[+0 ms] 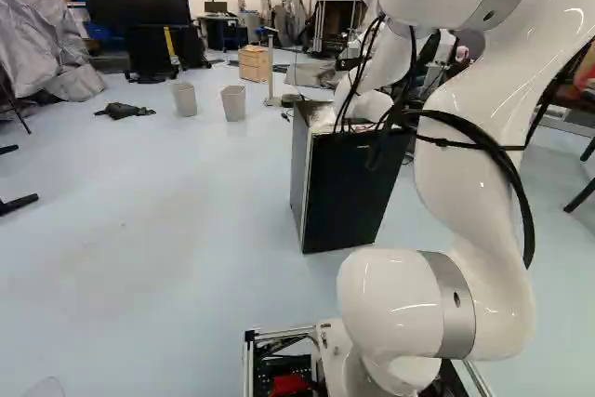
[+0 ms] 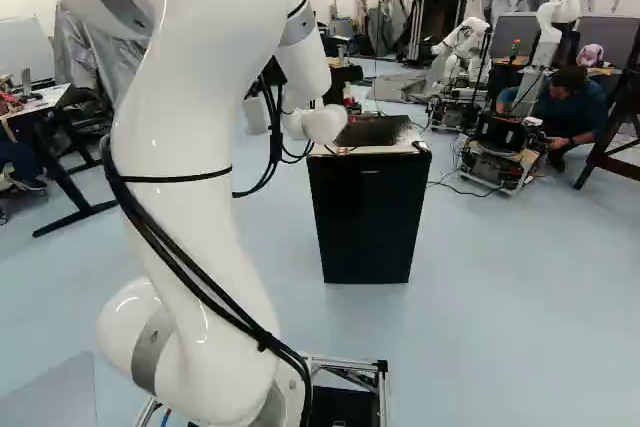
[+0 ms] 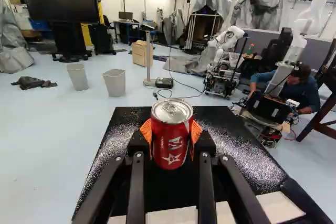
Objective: Grab a drink from the fridge
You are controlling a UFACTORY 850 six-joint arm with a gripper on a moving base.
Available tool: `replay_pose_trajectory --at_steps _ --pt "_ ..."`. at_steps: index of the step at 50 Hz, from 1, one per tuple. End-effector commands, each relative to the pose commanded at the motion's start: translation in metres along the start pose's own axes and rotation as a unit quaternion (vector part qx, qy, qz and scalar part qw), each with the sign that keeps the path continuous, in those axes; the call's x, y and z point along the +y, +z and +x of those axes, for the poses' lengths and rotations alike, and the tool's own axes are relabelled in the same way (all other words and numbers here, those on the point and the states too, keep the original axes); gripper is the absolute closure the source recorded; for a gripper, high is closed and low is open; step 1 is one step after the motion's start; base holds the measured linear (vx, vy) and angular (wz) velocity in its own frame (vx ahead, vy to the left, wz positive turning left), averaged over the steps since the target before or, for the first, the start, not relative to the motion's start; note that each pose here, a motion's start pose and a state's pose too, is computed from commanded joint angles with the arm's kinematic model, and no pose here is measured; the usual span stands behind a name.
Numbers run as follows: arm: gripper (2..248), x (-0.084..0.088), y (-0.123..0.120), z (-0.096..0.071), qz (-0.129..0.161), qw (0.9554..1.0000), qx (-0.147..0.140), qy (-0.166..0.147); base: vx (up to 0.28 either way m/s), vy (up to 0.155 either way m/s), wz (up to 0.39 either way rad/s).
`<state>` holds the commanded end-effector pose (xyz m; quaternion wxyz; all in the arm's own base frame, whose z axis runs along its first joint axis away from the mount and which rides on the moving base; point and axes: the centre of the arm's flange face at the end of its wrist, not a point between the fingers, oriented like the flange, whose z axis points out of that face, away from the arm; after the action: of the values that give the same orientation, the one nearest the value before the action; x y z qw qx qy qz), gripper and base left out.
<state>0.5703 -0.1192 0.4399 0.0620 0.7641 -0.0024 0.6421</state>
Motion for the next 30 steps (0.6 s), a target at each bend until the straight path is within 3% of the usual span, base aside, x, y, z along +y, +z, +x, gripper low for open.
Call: replay_pose_trajectory --at_steps 30 --pt "158 -0.026 -0.049 -0.009 0.01 0.9998 -0.013 0.008 0.0 0.0 0.0"
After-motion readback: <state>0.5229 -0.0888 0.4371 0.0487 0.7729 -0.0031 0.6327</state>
